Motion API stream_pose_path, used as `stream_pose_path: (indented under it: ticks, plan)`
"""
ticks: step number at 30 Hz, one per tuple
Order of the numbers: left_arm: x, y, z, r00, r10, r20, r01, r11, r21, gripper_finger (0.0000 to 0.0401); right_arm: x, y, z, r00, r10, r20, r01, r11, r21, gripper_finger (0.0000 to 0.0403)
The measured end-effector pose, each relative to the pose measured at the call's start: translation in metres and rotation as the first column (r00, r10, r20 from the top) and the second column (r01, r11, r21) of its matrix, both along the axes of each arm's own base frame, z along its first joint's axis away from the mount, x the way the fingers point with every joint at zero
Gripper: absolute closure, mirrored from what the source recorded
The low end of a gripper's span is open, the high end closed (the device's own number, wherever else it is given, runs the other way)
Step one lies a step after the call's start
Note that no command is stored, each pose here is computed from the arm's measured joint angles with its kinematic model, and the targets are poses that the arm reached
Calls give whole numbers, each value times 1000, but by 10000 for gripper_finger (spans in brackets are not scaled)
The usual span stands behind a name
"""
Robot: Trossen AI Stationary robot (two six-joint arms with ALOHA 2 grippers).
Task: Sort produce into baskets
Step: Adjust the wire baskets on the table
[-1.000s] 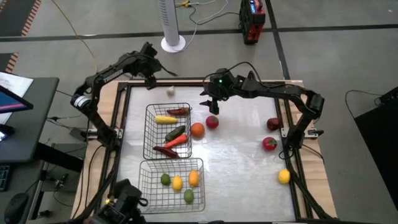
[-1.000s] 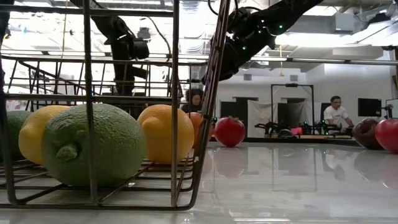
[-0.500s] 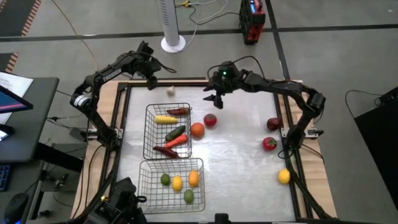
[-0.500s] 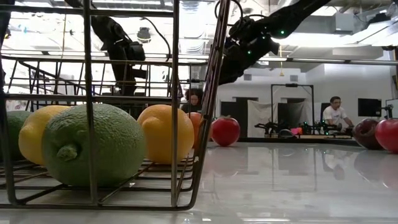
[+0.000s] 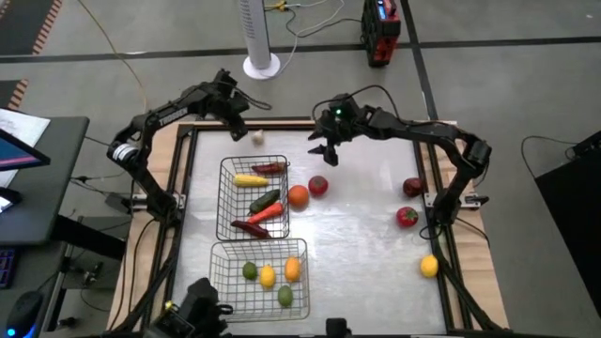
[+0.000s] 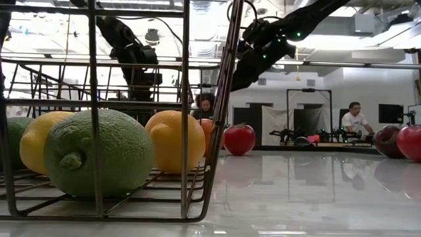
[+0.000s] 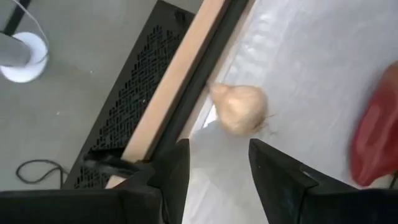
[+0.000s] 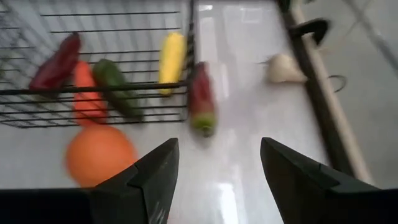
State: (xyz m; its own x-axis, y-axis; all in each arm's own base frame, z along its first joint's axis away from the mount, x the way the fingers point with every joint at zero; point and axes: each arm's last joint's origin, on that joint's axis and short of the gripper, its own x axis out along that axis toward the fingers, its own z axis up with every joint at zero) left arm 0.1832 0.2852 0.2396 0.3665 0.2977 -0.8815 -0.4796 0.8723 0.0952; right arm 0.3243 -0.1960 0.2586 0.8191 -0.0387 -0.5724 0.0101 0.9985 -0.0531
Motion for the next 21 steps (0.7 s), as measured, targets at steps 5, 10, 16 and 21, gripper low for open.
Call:
stream_pose_path:
  ticks: [5, 10, 16, 21]
  plan:
    - [23, -12, 2, 999, 50, -5, -50, 998, 41, 256, -6, -22, -9, 1000, 3, 4, -3, 998, -59, 148]
    - [26, -9, 4, 986, 156, 65, -159, 987, 28, 259, -9, -41, -21, 999, -46, 16, 47, 998, -39, 148]
    - [29, -10, 9, 963, 262, 64, -264, 964, 30, 260, -9, -50, -32, 998, -60, 12, 60, 998, -3, 148]
    - [41, -17, 28, 966, 247, 70, -250, 968, 25, 260, -10, -48, -29, 998, -61, 19, 61, 998, -1, 148]
